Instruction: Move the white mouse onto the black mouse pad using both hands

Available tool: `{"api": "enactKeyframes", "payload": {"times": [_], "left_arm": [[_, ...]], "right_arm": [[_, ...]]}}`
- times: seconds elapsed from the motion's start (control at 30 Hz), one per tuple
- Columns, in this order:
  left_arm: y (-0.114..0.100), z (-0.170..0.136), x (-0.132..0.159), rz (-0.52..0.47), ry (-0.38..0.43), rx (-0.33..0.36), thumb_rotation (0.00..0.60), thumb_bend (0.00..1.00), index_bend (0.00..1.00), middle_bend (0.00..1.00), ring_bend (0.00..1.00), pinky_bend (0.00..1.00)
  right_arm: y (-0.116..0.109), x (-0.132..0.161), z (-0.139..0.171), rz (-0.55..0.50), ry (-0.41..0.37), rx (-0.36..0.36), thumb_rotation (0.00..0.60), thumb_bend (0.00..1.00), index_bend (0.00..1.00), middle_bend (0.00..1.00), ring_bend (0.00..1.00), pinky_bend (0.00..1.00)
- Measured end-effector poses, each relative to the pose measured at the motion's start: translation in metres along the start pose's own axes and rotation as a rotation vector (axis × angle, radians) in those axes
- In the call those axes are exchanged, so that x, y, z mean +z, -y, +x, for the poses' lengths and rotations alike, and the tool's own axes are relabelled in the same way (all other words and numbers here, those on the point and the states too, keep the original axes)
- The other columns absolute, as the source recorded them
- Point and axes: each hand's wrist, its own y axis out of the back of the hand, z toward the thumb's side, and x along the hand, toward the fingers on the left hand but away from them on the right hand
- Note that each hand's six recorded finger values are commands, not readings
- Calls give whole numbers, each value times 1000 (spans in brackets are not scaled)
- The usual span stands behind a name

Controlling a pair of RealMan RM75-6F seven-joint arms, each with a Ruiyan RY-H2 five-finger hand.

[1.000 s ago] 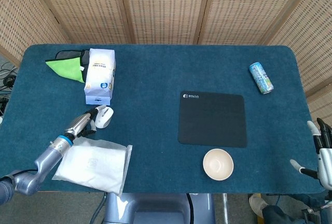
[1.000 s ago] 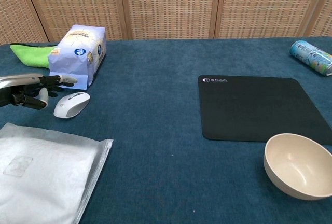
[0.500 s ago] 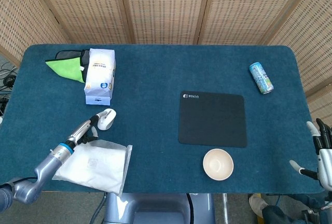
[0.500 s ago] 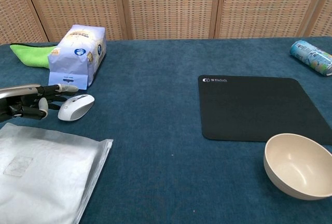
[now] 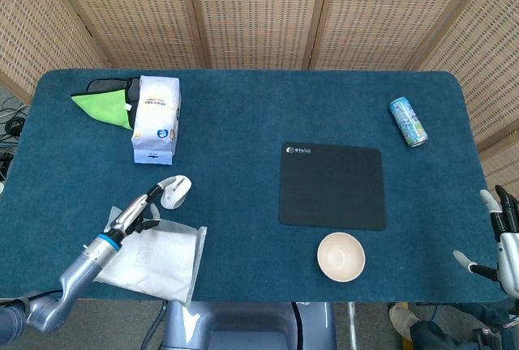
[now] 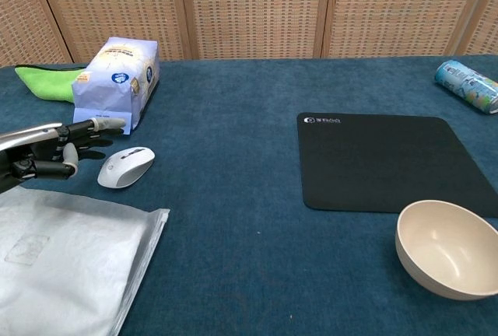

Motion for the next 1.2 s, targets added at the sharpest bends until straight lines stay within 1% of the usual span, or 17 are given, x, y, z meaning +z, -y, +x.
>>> {"api": "enactKeyframes", "payload": {"times": [0.03, 0.07, 0.1, 0.13, 0.17, 0.2, 0.27, 0.37, 0.47, 0.5, 0.6, 0.67, 0.8, 0.9, 1.0, 1.1, 1.2], "left_arm": [[-1, -1, 1, 20, 13, 8, 600, 990, 0, 0, 0, 42], [-3, -2, 3, 47, 26, 13, 600, 954, 0, 0, 0, 42], [-5, -3, 4, 102, 42, 17, 600, 860, 0, 0, 0, 42], [-5, -3, 4, 127, 48, 18, 600, 772, 0, 0, 0, 42], [-7, -4, 5, 168, 56, 18, 600, 618, 0, 0, 0, 43], [-8, -5, 6, 229, 66, 18, 600, 492, 0, 0, 0, 43], [-13, -5, 7, 341, 80, 17, 600, 352, 0, 0, 0, 42], [-21, -5, 11, 569, 109, 21, 600, 261, 0, 0, 0, 42], [-30, -4, 17, 842, 162, 35, 600, 231, 0, 0, 0, 42], [-34, -3, 20, 961, 195, 43, 600, 225, 0, 0, 0, 42], [-48, 0, 22, 1224, 272, 59, 600, 220, 0, 0, 0, 42], [-56, 2, 20, 1346, 312, 56, 600, 220, 0, 0, 0, 42], [-72, 9, 14, 1583, 397, 16, 600, 229, 0, 0, 0, 42], [-73, 17, 13, 1721, 465, -34, 600, 237, 0, 0, 0, 42], [-62, 30, 14, 1825, 545, -98, 600, 237, 0, 0, 0, 42], [-41, 44, 18, 1877, 628, -157, 600, 237, 0, 0, 0, 42], [-28, 55, 21, 1909, 666, -198, 600, 246, 0, 0, 0, 42]], "right_arm": [[0, 0, 0, 0, 0, 0, 600, 53, 0, 0, 0, 0], [0, 0, 0, -1, 0, 1, 600, 53, 0, 0, 0, 0], [0, 0, 0, -2, -1, 2, 600, 53, 0, 0, 0, 0], [0, 0, 0, -2, -1, 2, 600, 53, 0, 0, 0, 0], [0, 0, 0, -3, -1, 3, 600, 53, 0, 0, 0, 0], [0, 0, 0, -4, 0, 4, 600, 53, 0, 0, 0, 0], [0, -1, 0, -5, 2, 3, 600, 53, 0, 0, 0, 0], [0, -1, 0, -5, 7, 3, 600, 53, 0, 0, 0, 0], [0, -1, -1, -2, 11, 2, 600, 53, 0, 0, 0, 0], [0, -2, -1, -1, 14, 2, 600, 53, 0, 0, 0, 0], [1, -3, -2, 1, 20, 5, 600, 53, 0, 0, 0, 0], [1, -4, -2, 2, 25, 8, 600, 53, 0, 0, 0, 0], [3, -6, -5, 7, 39, 12, 600, 53, 0, 0, 0, 0], [3, -8, -6, 9, 49, 14, 600, 52, 0, 0, 0, 0], [4, -9, -9, 11, 56, 16, 600, 52, 0, 0, 0, 0], [3, -10, -11, 11, 64, 15, 600, 53, 0, 0, 0, 0], [3, -12, -12, 13, 75, 15, 600, 53, 0, 0, 0, 0]]}}
